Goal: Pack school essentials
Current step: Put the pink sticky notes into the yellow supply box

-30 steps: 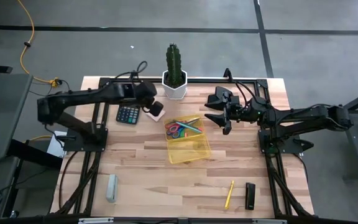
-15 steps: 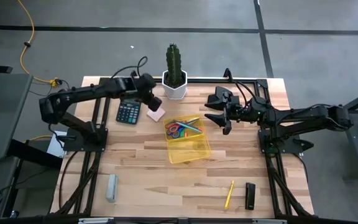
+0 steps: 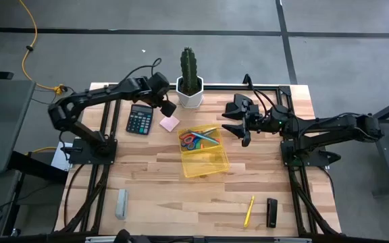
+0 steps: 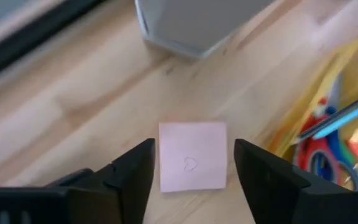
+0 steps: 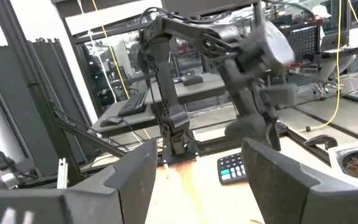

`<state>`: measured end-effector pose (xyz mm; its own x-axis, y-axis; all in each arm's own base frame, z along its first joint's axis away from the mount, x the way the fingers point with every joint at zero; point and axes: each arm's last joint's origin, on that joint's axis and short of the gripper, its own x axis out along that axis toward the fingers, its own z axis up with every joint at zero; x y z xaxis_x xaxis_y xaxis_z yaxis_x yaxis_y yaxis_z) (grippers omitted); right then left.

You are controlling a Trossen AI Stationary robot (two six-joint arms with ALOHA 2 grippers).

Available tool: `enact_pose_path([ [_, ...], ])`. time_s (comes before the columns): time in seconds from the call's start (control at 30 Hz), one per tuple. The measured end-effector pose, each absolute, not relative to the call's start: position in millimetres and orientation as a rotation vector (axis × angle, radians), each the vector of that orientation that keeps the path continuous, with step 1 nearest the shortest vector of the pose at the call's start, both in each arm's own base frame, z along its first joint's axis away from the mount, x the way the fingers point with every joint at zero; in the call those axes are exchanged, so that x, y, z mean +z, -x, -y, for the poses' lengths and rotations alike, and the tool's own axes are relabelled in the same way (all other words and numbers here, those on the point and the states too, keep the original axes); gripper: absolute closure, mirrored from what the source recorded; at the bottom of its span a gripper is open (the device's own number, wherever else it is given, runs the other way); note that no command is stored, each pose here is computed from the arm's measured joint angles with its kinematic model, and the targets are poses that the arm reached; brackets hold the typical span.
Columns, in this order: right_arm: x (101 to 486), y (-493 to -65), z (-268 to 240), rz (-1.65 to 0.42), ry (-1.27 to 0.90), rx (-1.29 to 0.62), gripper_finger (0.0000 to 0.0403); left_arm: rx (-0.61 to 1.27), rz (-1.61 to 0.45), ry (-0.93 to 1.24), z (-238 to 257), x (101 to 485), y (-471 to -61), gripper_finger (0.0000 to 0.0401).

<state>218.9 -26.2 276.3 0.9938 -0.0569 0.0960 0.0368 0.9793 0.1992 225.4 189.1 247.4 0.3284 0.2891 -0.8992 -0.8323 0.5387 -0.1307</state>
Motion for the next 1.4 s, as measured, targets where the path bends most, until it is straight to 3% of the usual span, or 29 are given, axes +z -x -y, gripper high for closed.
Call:
enact_pose_path([
  [0.53,275.5,-219.0,26.2,0.094,-0.226,-0.047,0.0176,0.747,-1.249,0.833,-207.9,162.2,-247.2,0.0166],
  [0.97,275.7,-218.9,26.7,0.098,-0.23,-0.064,0.0176,0.722,-1.286,0.877,-213.5,133.5,-255.6,0.0172],
  [1.1,275.7,-219.0,26.6,0.097,-0.23,-0.064,0.0176,0.738,-1.306,0.832,-211.0,132.7,-257.1,0.0219],
  [1.3,275.5,-219.0,26.7,0.096,-0.23,-0.064,0.0176,0.71,-1.324,0.767,-210.6,132.4,-257.8,0.0368],
  [1.4,275.4,-219.0,26.7,0.095,-0.23,-0.065,0.0176,0.714,-1.317,0.755,-210.5,135.0,-257.4,0.0389],
])
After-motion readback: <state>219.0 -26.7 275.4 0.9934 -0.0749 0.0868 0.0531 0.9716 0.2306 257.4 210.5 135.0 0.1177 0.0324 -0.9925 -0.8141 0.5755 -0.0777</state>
